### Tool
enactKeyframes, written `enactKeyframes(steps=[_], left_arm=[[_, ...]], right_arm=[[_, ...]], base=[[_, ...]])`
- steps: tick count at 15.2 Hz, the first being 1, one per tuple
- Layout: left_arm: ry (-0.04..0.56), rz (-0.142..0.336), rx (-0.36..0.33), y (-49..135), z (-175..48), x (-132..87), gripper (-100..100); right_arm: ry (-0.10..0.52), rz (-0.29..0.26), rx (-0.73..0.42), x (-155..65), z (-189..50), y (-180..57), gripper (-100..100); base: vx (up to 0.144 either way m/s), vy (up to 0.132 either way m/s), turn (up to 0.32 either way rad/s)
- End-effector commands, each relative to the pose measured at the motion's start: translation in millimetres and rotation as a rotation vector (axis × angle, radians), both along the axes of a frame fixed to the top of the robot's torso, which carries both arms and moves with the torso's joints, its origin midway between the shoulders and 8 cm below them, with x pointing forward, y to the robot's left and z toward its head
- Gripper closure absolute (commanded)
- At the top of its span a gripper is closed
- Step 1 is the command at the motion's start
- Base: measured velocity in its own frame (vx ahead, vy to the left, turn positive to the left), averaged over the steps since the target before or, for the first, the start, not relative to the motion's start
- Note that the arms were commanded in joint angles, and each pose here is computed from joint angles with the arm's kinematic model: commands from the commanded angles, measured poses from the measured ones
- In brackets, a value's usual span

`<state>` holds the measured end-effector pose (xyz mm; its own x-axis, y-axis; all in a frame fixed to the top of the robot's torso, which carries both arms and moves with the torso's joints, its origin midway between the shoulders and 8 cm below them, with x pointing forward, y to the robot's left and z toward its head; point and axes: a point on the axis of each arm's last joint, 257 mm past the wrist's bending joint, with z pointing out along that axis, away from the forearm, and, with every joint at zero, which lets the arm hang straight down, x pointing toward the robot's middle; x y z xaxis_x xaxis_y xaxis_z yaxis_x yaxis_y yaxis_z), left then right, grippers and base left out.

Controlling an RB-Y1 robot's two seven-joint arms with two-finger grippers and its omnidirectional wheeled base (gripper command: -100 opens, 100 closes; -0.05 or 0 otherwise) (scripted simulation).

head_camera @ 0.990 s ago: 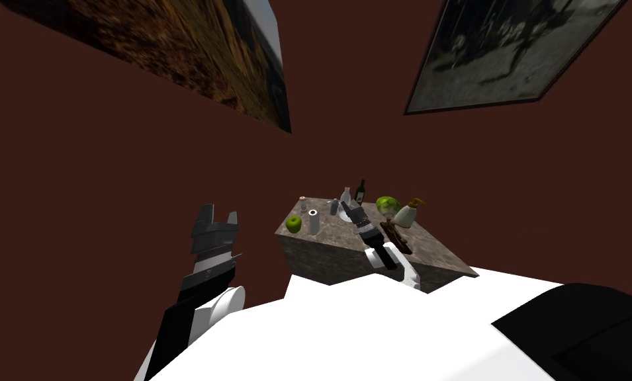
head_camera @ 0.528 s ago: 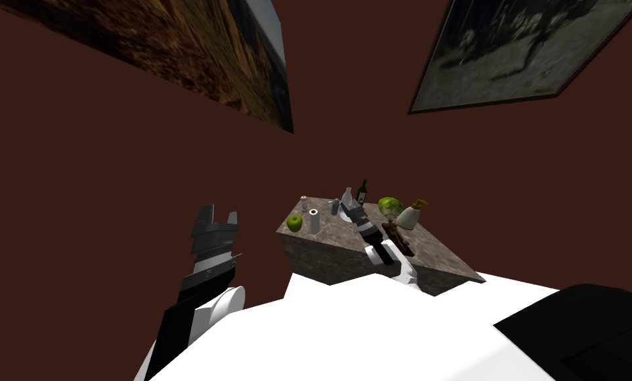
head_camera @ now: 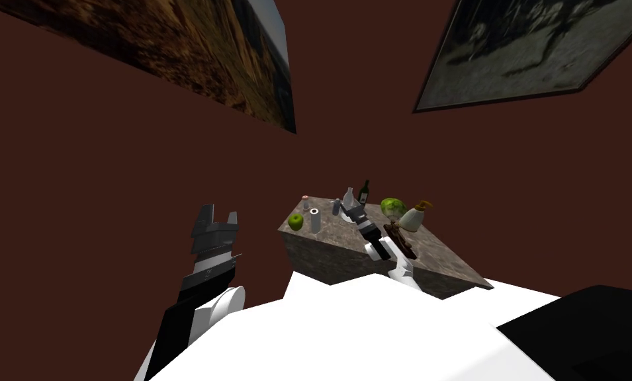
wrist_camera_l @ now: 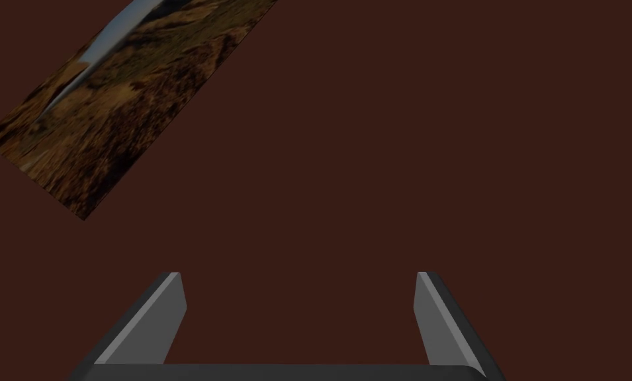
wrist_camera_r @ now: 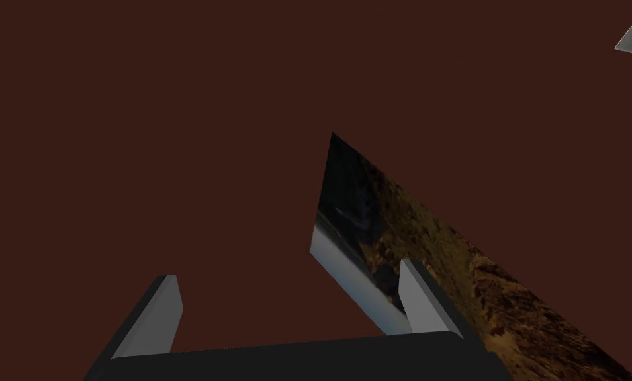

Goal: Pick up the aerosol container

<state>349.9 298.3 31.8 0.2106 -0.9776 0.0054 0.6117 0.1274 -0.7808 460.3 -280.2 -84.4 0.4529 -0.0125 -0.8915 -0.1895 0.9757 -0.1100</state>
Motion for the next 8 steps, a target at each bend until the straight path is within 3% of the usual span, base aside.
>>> enactKeyframes(steps=[1, 8], left_arm=[[0.000, 0.000, 0.000, 0.0, 0, 0, 0], [0.000, 0.000, 0.000, 0.0, 0, 0, 0]], right_arm=[[-0.001, -0.035, -0.063, 5, -5, -5, -100], [-0.003, -0.125, -0.232, 21, -19, -17, -100]], base=[[-0.020, -0.023, 0.090], [-0.014, -0.018, 0.064]])
